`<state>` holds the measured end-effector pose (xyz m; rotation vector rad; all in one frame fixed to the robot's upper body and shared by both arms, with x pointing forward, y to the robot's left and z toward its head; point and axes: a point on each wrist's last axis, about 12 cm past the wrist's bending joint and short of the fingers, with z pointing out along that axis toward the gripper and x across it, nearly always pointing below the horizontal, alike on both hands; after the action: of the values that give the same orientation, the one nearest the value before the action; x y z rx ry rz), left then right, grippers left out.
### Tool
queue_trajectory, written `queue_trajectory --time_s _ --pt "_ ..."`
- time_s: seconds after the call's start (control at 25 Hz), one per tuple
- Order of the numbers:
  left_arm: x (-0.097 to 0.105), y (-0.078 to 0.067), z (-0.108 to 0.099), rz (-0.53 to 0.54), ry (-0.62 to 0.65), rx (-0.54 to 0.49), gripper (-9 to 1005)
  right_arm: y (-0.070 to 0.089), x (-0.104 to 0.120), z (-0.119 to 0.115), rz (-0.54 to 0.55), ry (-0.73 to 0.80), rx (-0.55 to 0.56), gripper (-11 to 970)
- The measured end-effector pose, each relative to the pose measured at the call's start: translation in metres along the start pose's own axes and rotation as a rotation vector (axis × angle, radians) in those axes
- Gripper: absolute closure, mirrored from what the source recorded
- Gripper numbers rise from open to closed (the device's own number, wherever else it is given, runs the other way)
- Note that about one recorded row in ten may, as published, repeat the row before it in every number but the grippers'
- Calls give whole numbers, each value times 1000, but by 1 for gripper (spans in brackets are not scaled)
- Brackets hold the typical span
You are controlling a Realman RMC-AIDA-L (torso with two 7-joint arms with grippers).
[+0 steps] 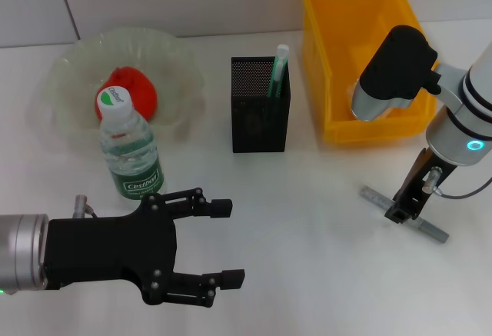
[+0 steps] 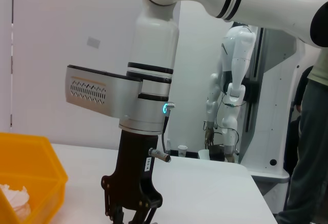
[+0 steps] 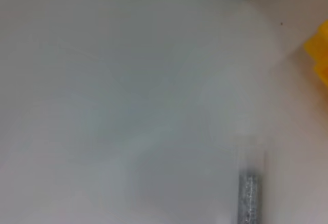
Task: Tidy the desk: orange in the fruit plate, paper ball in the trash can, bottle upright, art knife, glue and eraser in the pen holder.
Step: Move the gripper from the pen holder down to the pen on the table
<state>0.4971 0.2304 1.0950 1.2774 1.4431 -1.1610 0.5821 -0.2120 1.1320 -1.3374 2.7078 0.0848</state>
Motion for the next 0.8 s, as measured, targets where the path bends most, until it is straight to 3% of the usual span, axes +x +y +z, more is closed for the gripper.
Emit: queue_trajectory --time_s 0.12,0.8 --pt "0 0 0 0 1 0 134 0 0 0 0 -2 2 698" --pt "0 0 0 0 3 -2 135 0 1 6 9 0 -2 708"
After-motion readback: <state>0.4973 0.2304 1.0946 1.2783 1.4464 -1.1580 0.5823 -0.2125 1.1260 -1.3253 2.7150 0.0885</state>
